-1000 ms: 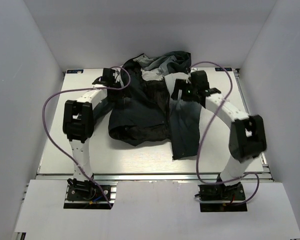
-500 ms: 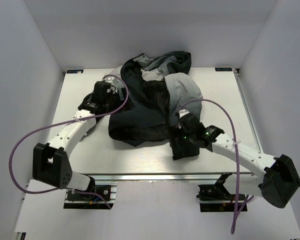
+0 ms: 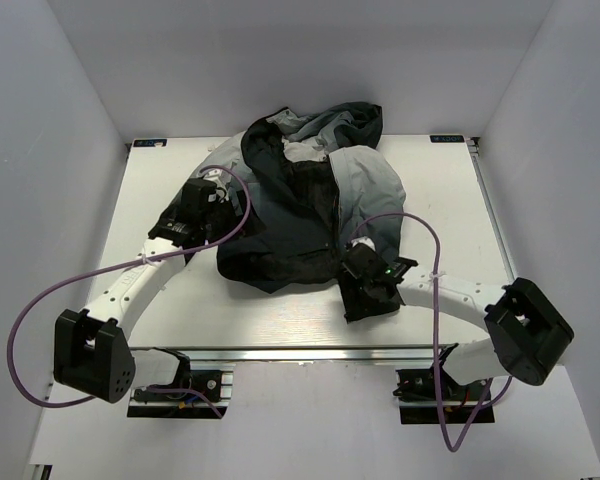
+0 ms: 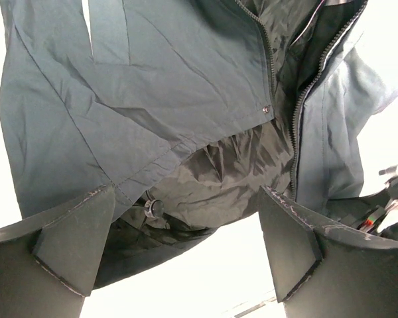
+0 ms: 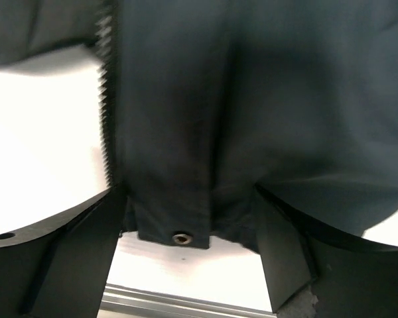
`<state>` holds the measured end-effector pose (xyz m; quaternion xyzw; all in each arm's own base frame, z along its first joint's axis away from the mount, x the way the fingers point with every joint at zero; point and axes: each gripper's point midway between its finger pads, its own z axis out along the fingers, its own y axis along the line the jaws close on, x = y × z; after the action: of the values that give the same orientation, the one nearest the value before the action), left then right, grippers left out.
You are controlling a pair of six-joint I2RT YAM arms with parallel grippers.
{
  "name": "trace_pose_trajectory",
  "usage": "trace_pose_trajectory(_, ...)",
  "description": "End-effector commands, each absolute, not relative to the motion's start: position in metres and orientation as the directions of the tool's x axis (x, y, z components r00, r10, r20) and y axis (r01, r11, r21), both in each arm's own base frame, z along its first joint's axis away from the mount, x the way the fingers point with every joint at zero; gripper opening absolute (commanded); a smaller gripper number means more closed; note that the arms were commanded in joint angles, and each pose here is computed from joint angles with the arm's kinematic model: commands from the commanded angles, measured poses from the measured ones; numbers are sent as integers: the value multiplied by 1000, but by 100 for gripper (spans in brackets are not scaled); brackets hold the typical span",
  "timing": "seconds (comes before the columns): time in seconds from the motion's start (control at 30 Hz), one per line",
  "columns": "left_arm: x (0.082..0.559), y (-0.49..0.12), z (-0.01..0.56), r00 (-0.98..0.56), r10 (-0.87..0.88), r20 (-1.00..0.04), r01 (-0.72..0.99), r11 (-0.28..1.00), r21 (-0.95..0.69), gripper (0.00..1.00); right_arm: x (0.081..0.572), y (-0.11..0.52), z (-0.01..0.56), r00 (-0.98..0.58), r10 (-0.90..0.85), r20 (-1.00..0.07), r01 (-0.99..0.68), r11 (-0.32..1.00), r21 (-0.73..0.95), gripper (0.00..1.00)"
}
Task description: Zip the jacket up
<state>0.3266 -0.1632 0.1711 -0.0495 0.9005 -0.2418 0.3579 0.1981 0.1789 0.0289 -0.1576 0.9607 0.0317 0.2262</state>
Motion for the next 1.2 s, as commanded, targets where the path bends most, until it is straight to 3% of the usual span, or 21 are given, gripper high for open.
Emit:
trace_pose_trajectory(0.0, 322, -160, 177, -723, -272, -636, 82, 879, -469, 98, 194, 190, 27, -827, -296, -477, -336, 942, -3, 81)
trace_pose_trajectory(0.23, 321, -162, 175, -729, -266, -631, 81, 881, -465, 98, 177, 183, 6, -855, -293, -428, -293, 954, -67, 83)
trace_pose_trajectory(0.4, 323, -162, 177, -725, -267, -635, 82, 882, -464, 98, 176, 175, 1, -865, -250, -436, -238, 968, -83, 71)
trace_pose_trajectory(0.67, 323, -166, 181, -724, -260, -639, 101, 876, -472, 98, 171, 202, 18, -832, -283, -477, -355, 932, 67, 84)
trace_pose_trajectory(0.87, 322, -168, 183, -723, -257, -641, 111, 873, -475, 98, 164, 210, 28, -815, -286, -503, -405, 903, 143, 85)
trace_pose_trajectory(1.17, 321, -172, 184, -724, -252, -642, 125, 868, -481, 98, 174, 193, 21, -828, -215, -518, -327, 935, 135, 75)
